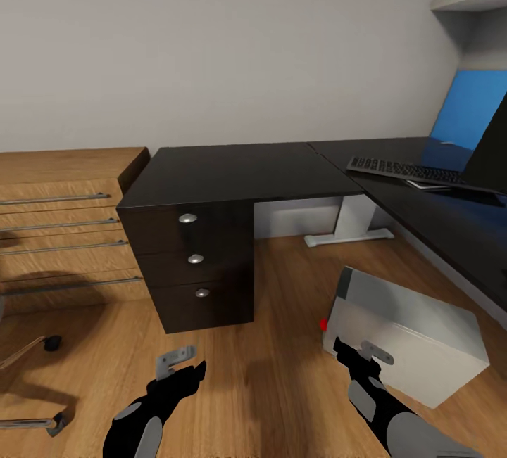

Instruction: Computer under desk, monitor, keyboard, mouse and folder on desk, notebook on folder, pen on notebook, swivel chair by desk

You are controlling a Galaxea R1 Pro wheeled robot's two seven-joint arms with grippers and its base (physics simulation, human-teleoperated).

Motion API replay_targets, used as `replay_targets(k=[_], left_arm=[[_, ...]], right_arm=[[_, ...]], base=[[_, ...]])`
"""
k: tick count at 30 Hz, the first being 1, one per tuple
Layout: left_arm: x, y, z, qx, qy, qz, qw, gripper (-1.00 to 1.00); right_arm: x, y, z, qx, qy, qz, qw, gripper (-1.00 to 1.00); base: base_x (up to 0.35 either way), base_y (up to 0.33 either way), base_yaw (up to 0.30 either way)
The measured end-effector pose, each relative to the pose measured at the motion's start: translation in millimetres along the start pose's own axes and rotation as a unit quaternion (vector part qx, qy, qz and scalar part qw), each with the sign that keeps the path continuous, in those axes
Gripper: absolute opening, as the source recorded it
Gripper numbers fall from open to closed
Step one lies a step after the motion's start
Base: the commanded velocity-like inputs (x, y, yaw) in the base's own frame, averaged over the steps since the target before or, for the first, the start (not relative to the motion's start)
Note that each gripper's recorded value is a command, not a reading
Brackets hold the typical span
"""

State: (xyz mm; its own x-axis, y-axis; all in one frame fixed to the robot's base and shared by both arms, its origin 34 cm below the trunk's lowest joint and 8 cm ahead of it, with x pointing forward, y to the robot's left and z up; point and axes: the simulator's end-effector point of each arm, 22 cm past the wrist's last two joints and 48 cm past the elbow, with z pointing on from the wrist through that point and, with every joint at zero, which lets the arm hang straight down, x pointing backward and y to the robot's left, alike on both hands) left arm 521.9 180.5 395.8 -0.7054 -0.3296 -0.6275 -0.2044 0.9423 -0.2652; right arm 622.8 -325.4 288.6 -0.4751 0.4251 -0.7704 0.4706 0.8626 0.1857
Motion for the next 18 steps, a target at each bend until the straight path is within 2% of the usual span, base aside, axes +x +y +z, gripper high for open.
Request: replay_targets(k=[18], left_arm=[[25,12,17.9,-0.013,0.032,-0.002,0.9994,1.00]], right_arm=[[39,-16,12.3,0.016,0.029,-0.010,0.9994,1.00]], base=[[0.000,0.000,0.000]])
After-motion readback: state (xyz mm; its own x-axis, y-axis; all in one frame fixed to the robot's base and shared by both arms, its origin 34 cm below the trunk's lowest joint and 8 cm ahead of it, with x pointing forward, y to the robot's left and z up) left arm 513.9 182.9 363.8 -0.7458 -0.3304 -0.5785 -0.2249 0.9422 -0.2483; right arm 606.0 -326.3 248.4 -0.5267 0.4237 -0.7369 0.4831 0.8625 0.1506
